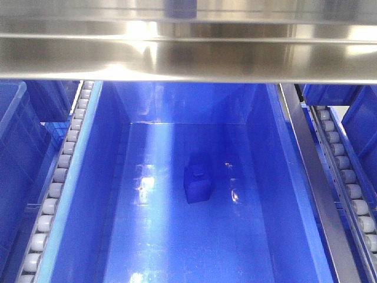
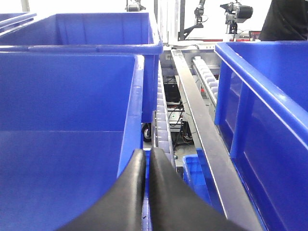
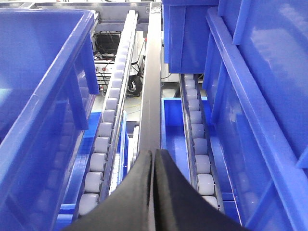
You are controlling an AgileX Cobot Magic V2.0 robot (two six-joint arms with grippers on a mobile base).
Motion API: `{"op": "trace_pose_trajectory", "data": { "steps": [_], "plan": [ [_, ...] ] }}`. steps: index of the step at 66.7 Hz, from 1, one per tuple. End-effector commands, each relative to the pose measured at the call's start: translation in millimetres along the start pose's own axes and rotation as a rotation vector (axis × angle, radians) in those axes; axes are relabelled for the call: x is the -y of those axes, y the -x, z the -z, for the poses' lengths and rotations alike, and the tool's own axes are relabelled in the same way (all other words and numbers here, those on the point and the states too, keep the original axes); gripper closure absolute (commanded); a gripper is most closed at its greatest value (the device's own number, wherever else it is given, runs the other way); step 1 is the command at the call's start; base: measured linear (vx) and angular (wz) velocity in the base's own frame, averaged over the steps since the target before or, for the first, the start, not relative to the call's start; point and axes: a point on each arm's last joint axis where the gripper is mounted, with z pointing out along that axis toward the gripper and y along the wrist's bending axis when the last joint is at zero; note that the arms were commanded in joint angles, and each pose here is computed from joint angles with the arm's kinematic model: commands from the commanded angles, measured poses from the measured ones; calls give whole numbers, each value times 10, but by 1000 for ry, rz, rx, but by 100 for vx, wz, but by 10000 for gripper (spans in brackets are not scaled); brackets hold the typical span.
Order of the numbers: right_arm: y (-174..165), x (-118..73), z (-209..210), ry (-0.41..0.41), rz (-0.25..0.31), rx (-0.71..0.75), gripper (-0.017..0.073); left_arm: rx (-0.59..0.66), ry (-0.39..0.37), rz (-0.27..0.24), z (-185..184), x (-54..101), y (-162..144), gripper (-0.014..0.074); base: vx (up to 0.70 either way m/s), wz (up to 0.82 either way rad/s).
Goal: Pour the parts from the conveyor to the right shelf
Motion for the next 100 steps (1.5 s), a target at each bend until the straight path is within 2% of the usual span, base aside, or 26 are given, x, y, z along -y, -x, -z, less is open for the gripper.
{"op": "trace_pose_trajectory", "data": {
  "steps": [1,6,13,23,26,31,38,40,63,100],
  "plan": [
    [131,12,81,-18,32,125,568,104,-2,13,22,2,154,600,0,0],
    [126,26,176,-60,14,190,568,104,-2,13,22,2,154,600,0,0],
    [78,-1,155,-70,-21,259,568,103,-2,13,21,2,154,600,0,0],
    [-69,-30,38,-43,48,319,568,103,-2,13,21,2,154,600,0,0],
    [-131,-32,-1,-36,48,341,568,103,-2,13,21,2,154,600,0,0],
    [-221,-32,-49,-30,27,368,568,103,-2,13,21,2,154,600,0,0],
    [-359,-27,-109,-29,-31,376,568,103,-2,13,21,2,154,600,0,0],
    [-379,-31,-117,-25,-35,347,568,103,-2,13,21,2,154,600,0,0],
    [-365,-35,-112,-38,68,362,568,103,-2,13,21,2,154,600,0,0],
    [-365,-38,-112,-38,82,362,568,103,-2,13,21,2,154,600,0,0]
  ]
}}
